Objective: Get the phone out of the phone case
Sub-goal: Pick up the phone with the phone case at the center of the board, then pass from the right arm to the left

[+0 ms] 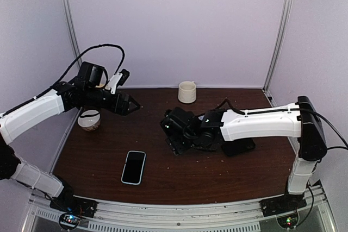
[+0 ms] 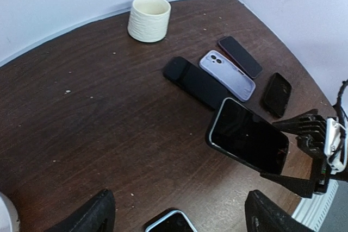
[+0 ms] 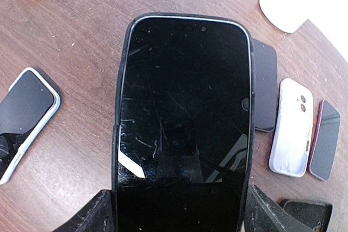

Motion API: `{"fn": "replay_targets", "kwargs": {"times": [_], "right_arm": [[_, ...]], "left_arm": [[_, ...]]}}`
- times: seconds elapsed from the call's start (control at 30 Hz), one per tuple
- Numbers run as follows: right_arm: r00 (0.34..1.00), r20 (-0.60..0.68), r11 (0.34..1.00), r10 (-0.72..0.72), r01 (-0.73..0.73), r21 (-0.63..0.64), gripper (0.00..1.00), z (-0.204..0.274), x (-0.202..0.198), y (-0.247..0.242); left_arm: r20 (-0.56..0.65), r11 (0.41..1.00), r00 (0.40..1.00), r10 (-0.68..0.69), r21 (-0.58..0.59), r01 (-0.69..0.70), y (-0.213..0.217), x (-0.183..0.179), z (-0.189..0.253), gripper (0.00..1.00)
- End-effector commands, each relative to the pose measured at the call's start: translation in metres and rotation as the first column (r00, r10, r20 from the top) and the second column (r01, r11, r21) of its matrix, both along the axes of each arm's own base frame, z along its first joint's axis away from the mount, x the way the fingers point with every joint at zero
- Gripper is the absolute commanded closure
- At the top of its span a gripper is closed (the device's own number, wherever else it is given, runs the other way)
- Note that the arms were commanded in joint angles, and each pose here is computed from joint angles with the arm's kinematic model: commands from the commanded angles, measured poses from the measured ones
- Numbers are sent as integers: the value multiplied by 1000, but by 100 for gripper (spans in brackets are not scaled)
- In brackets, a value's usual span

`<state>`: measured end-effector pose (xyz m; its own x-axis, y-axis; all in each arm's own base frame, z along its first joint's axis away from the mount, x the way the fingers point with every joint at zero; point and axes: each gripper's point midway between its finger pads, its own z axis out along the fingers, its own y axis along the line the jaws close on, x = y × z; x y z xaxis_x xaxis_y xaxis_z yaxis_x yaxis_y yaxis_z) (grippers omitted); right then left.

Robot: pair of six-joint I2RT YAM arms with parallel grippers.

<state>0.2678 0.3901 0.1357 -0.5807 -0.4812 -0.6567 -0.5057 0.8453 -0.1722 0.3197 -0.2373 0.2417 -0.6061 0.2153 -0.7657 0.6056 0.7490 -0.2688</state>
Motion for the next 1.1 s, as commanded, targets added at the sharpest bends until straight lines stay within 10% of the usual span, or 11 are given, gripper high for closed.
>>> {"fn": "replay_targets", "kwargs": {"times": [0.0, 1.07], "right_arm": [[992, 127, 996, 10, -21, 81, 31, 36, 12, 2], [886, 425, 899, 184, -326, 292, 38, 138, -9, 23]], "left_arm": [[2, 981, 993, -120, -150, 119, -24, -10, 30, 15], [-231, 864, 911, -342, -459, 208, -67, -31, 36, 42]]}}
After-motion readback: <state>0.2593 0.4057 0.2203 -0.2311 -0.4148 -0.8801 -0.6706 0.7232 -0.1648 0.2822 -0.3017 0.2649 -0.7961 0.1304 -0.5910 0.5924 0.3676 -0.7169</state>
